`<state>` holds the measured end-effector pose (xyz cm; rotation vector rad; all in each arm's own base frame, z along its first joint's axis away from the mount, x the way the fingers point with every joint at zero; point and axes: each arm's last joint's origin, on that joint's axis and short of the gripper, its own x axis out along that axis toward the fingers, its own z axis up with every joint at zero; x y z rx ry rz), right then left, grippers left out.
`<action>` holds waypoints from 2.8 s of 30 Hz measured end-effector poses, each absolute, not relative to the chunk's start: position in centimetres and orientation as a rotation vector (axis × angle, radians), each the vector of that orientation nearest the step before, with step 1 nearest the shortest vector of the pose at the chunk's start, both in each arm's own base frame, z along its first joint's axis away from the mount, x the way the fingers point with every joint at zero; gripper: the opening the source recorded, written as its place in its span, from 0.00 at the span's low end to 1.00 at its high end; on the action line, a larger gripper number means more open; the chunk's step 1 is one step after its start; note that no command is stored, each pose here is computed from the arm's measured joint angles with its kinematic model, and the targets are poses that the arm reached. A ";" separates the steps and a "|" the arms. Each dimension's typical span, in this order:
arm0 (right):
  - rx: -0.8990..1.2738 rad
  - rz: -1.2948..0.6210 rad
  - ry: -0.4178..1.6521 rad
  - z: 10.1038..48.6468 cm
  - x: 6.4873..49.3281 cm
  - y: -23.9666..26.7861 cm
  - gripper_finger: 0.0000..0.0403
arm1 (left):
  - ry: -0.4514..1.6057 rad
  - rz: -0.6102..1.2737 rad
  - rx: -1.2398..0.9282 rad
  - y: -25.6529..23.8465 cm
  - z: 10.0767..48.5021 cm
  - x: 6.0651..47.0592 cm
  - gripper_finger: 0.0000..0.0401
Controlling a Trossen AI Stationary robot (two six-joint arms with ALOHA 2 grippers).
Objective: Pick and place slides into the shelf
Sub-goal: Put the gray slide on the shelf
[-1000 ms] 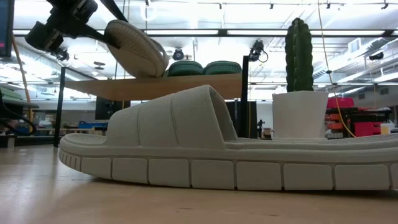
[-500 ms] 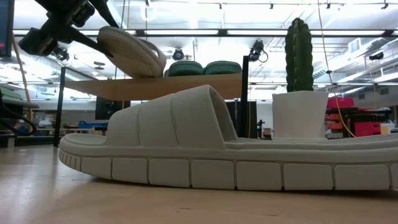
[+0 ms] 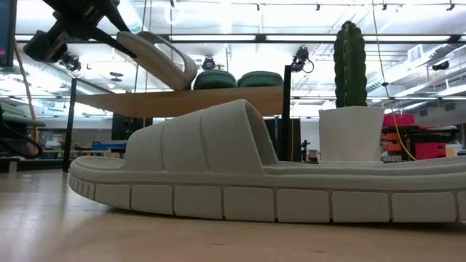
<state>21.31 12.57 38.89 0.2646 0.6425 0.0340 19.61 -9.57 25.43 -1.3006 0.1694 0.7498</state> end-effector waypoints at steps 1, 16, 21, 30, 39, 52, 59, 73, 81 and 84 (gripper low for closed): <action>0.265 0.034 0.642 38.9 21.3 12.6 0.36 | 0.167 0.754 -1.293 -9.4 25.5 19.4 0.12; 0.264 0.034 0.642 38.9 21.3 12.6 0.36 | 0.168 0.825 -1.247 -7.8 25.9 18.5 0.12; 0.268 0.035 0.636 38.9 21.3 12.6 0.36 | 0.158 0.848 -1.232 -7.1 25.9 18.9 0.14; 0.268 0.033 0.632 39.0 21.4 12.6 0.36 | 0.173 0.819 -1.216 -6.6 26.2 19.6 0.14; 0.267 0.026 0.628 39.0 21.4 12.6 0.36 | 0.175 0.821 -1.215 -6.6 26.1 19.5 0.24; 0.267 0.026 0.628 39.0 21.4 12.6 0.36 | 0.173 0.821 -1.219 -6.6 26.2 19.6 0.38; 0.266 0.026 0.628 39.0 21.4 12.6 0.36 | 0.256 0.786 -1.200 -6.8 26.0 19.6 0.55; 0.266 0.026 0.627 39.0 21.4 12.6 0.36 | 0.380 0.727 -1.089 -6.5 26.0 19.6 0.68; 0.265 0.037 0.625 39.0 21.3 12.8 0.36 | 0.426 0.680 -1.052 -5.9 26.7 19.0 0.65; 0.265 0.037 0.624 39.0 21.3 12.8 0.36 | 0.460 0.671 -1.048 -5.6 26.7 18.9 0.65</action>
